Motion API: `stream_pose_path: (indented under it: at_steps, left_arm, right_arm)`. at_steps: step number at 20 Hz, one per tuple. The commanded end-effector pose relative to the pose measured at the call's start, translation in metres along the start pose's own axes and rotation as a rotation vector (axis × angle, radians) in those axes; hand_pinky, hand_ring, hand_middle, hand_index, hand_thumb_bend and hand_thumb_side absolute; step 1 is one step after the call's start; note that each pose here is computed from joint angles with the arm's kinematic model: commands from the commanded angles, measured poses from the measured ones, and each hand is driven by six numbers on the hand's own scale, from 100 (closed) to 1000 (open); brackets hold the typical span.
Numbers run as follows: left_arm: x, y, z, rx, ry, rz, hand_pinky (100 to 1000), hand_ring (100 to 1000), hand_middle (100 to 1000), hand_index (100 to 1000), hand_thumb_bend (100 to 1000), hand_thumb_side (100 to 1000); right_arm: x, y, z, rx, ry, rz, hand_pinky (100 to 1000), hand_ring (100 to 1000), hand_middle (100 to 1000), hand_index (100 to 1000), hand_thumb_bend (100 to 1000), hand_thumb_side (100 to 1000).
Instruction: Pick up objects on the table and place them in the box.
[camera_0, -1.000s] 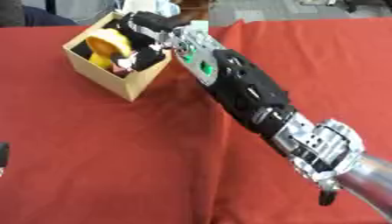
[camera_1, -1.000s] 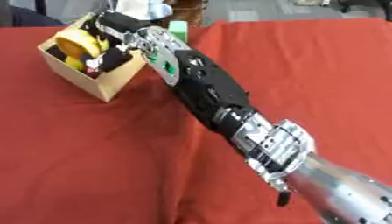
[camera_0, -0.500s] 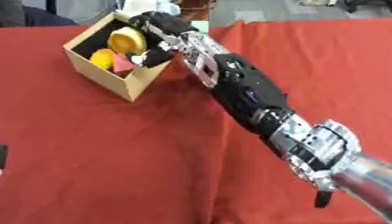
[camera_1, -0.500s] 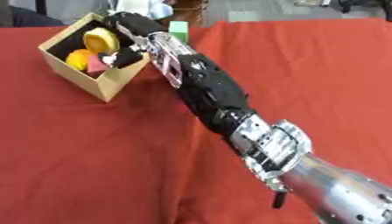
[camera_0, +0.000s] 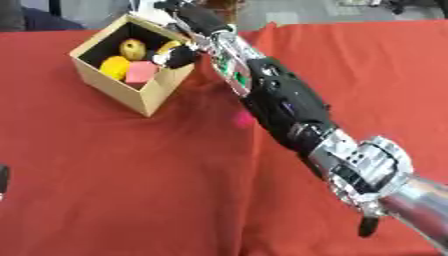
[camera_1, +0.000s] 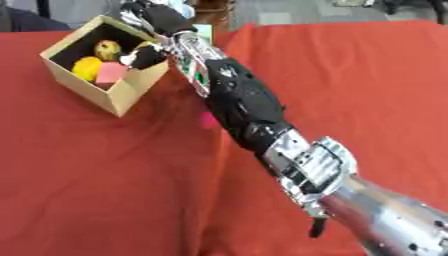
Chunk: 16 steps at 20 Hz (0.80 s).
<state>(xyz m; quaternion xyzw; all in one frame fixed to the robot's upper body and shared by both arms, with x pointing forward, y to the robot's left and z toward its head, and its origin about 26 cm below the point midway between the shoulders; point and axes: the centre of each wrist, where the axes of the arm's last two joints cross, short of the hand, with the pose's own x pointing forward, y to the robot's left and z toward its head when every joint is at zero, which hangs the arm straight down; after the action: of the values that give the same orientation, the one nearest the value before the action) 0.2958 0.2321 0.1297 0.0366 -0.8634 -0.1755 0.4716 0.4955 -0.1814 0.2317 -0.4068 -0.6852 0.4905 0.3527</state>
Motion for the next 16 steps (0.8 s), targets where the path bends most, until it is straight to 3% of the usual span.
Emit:
stream_pose_path:
  at_steps: [1,4,8,12,16]
  left_arm:
    - [0.002,0.005,0.0,0.011,-0.008,-0.015,681,555,553,817,413,244]
    - [0.002,0.006,0.0,0.015,-0.005,-0.02,681,554,553,817,414,245]
    - [0.001,0.008,0.002,0.024,0.001,-0.028,681,553,552,817,417,245]
    - [0.001,0.008,0.002,0.025,0.002,-0.031,681,553,552,817,417,244]
    - [0.001,0.008,0.003,0.025,0.002,-0.031,681,552,551,817,417,244]
  right_arm:
    - [-0.011,-0.033,-0.001,-0.04,-0.023,-0.013,781,846,901,978,376,461]
    - [-0.03,-0.046,0.004,-0.012,-0.042,-0.04,823,885,926,985,384,411]
    - [-0.071,-0.062,0.018,0.023,-0.006,-0.077,855,921,939,987,394,381]
    - [-0.106,-0.065,0.033,0.021,0.104,-0.131,859,929,939,987,389,389]
    - [-0.128,-0.053,0.044,0.012,0.228,-0.164,852,926,934,984,379,401]
